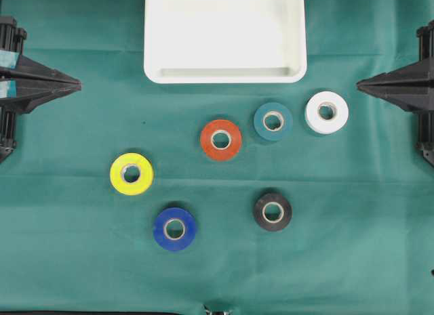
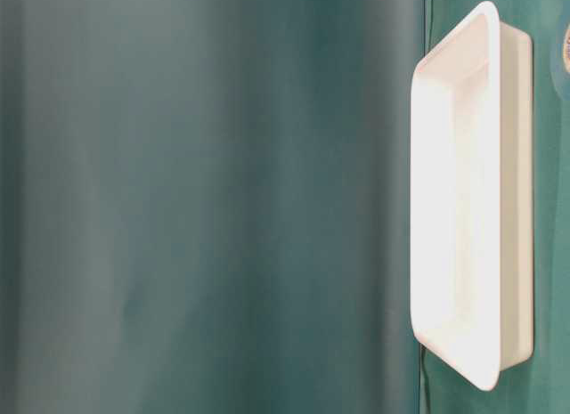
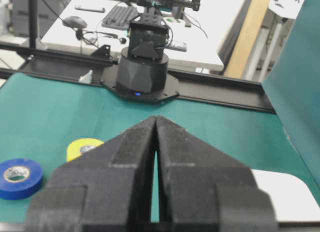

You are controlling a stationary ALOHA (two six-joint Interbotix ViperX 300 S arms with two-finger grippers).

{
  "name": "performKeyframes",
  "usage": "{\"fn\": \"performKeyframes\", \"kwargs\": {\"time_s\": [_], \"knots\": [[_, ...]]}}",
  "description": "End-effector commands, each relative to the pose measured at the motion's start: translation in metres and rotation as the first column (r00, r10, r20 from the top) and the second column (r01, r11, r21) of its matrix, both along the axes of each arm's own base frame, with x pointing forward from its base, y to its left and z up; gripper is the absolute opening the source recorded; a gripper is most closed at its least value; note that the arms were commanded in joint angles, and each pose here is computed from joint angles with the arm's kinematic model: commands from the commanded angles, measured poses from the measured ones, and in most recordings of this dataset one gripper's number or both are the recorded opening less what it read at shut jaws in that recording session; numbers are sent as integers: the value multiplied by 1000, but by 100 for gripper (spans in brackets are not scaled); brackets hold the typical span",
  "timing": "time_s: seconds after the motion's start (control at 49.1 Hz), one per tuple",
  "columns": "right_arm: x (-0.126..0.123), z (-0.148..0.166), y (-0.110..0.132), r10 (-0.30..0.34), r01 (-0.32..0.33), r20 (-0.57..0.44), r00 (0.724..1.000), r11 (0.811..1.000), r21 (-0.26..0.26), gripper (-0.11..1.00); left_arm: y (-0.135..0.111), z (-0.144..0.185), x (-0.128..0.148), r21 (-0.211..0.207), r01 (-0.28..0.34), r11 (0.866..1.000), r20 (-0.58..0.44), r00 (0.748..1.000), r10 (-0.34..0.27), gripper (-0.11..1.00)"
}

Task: Pick up the tape from a random location and place it into the white case.
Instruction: 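Open the left gripper and start moving it toward the tapes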

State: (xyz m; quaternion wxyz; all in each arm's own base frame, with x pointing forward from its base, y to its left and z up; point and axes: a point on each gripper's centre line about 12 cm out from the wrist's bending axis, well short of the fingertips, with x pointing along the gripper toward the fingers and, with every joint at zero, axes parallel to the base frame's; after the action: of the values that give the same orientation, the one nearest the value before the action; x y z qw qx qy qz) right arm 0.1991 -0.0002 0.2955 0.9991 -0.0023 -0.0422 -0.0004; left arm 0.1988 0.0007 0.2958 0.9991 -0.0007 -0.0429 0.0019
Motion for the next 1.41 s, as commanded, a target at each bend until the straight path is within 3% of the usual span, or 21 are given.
{"fn": "performKeyframes", "kwargs": {"time_s": [0.0, 0.224, 0.57, 0.672, 0.794, 0.876, 0.998, 1.079, 1.161, 1.385], "knots": [[2, 2, 0, -2, 2, 0, 1000, 1000, 8, 0, 0, 5, -1, -6, 0, 1000, 2, 1000, 0, 2], [5, -4, -1, -3, 4, -95, 995, 1000, 5, 0, 0, 4, 0, -11, 1, 1000, -11, 1000, -1, 1], [4, -1, -1, -3, 3, -92, 996, 1000, -1, 0, 0, 2, 1, -14, 1, 1000, -20, 1000, -1, 3], [4, -1, -1, -3, 3, -92, 996, 1000, 0, 0, 0, 2, 1, -15, 1, 1000, -20, 1000, -1, 14], [4, 0, -1, -3, 3, -89, 996, 1000, 3, 1, 0, 2, 1, -15, 1, 1000, -20, 1000, -1, 45], [5, 1, -1, -3, 4, -89, 996, 1000, 9, 16, -1, 2, 1, -15, 4, 1000, -23, 1000, -4, 70], [8, 1, -3, -15, 17, -96, 995, 1000, 18, 52, -1, 0, 1, -15, 5, 1000, -38, 999, -6, 97], [11, -1, -5, -22, 24, -110, 994, 1000, 17, 75, -1, -1, 1, -20, 5, 1000, -44, 999, -6, 100], [13, -2, -6, -25, 28, -125, 992, 999, 17, 91, -1, -1, 1, -26, 5, 1000, -43, 999, -6, 99], [14, 0, -6, -27, 29, -136, 990, 999, 17, 92, -1, 1, 1, -26, 5, 1000, -40, 999, -6, 99]]}}
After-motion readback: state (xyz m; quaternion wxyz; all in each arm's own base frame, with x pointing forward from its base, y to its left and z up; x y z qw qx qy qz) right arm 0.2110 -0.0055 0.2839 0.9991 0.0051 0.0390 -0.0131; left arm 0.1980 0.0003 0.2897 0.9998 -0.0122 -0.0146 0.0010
